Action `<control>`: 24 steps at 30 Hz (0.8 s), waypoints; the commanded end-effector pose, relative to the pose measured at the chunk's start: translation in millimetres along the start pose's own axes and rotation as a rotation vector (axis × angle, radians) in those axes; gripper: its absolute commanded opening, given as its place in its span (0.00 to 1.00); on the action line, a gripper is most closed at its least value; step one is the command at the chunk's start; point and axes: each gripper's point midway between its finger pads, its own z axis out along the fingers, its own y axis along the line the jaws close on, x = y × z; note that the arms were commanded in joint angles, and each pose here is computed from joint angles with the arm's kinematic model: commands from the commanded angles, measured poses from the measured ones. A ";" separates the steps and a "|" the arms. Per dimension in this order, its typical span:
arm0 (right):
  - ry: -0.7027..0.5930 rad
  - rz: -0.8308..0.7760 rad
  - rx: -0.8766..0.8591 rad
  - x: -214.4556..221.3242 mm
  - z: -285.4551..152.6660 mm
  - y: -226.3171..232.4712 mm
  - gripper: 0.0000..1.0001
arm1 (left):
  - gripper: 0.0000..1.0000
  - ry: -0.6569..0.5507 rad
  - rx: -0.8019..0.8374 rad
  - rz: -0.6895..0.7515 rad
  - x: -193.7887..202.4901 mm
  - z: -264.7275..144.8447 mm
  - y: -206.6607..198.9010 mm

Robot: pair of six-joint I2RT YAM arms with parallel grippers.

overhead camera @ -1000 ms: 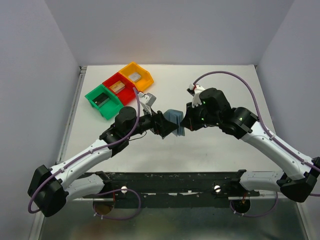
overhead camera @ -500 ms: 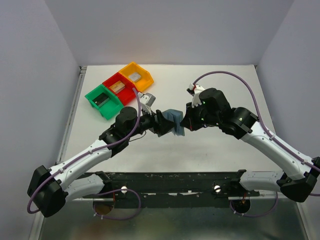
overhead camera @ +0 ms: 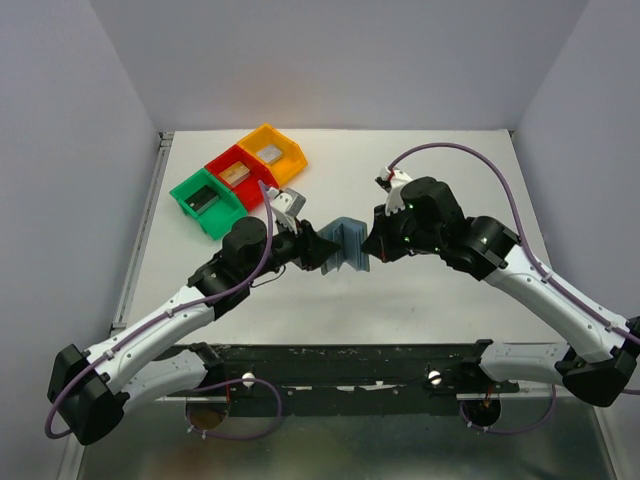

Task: Take the credit cards out of the card holder
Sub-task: Open the card holder.

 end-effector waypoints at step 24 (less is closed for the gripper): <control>-0.138 0.000 -0.170 -14.6 -25.2 28.6 0.65 | 0.00 -0.007 -0.013 0.096 -13.5 -32.2 -8.4</control>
